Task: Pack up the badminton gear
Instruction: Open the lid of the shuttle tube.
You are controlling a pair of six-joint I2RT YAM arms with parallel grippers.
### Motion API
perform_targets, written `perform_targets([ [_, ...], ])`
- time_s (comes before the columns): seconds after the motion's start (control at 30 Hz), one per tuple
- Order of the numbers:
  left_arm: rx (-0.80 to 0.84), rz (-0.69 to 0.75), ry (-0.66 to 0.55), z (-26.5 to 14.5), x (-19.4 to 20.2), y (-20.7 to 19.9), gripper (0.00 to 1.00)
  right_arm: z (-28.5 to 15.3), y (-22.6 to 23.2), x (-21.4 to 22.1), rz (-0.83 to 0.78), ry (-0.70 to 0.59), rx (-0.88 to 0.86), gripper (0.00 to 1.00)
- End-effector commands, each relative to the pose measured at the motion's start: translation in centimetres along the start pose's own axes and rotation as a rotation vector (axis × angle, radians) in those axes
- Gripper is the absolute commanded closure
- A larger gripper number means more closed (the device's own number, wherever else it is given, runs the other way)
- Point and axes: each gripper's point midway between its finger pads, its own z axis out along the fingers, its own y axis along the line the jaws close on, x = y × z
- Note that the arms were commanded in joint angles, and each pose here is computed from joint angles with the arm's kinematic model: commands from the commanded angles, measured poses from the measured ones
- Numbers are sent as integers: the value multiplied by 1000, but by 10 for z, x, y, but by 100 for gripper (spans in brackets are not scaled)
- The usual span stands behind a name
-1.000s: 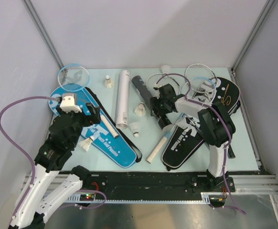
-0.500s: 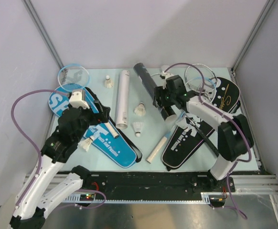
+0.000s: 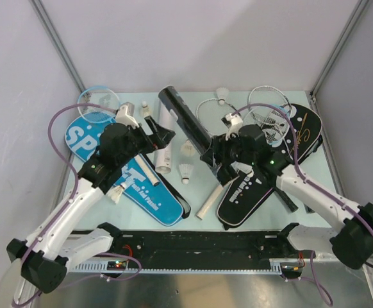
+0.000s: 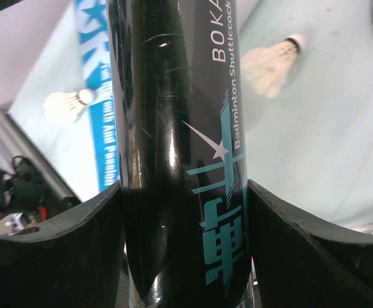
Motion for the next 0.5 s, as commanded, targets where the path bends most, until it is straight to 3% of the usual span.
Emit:
perform_targets([
  [0.0, 252, -111, -70, 4, -27, -57, 0, -27, 59, -35, -7, -181, -232, 57],
  [0.33, 334, -207, -85, 25, -17, -60, 2, -41, 107, -30, -15, -192, -392, 57],
  [0.47, 319, -270, -101, 25, -14, -53, 14, -38, 111, -28, -1, -185, -404, 53],
])
